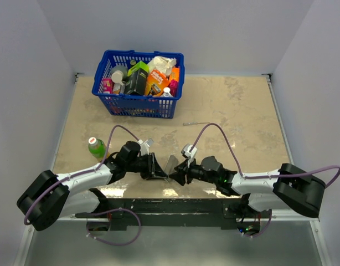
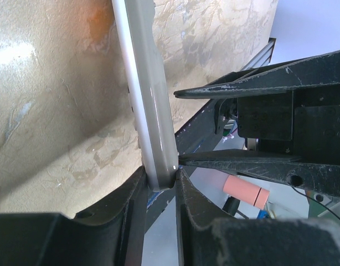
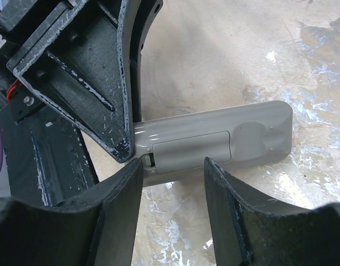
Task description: Unload the batteries from the remote control
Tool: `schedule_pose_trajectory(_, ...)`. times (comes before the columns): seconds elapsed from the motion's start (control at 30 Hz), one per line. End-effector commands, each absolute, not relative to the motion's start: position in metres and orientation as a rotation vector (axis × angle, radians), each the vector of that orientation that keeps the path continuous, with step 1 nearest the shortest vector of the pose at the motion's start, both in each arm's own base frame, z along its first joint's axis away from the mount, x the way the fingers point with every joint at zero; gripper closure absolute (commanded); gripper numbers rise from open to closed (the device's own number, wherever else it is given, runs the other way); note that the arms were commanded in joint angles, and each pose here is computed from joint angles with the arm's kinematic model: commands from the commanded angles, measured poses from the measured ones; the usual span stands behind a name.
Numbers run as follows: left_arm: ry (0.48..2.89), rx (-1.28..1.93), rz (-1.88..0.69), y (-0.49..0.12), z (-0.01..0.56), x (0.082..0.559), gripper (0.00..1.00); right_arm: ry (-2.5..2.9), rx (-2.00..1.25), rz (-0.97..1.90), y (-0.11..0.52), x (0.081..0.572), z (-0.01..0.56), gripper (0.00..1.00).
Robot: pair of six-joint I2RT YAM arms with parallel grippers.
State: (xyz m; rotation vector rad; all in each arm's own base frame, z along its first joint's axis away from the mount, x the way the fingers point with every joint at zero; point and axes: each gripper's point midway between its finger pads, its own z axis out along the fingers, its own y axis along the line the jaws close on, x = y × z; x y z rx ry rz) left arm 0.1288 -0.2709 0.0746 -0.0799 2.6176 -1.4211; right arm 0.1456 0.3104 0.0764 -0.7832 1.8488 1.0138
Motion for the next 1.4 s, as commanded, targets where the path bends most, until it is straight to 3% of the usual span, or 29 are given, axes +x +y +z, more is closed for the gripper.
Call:
schedule_pose_trajectory(0.0, 2.567, -0.040, -1.487, -0.279, 0.092, 0.132, 1.00, 1.766, -0.765, 1.003, 0.319, 0.155, 0.097, 0.49)
schedule_pose_trajectory(0.8, 2.565, -0.046, -1.487, -0.279, 0.093, 0.132, 1.00, 1.780, -0.773, 0.967, 0.322, 0.154, 0.092, 0.53)
schedule_pose_trajectory(1.37, 2.558, -0.046, -1.490, -0.280, 0.096, 0.134, 1.00, 1.803, -0.728, 0.669, 0.309, 0.165, 0.088, 0.55)
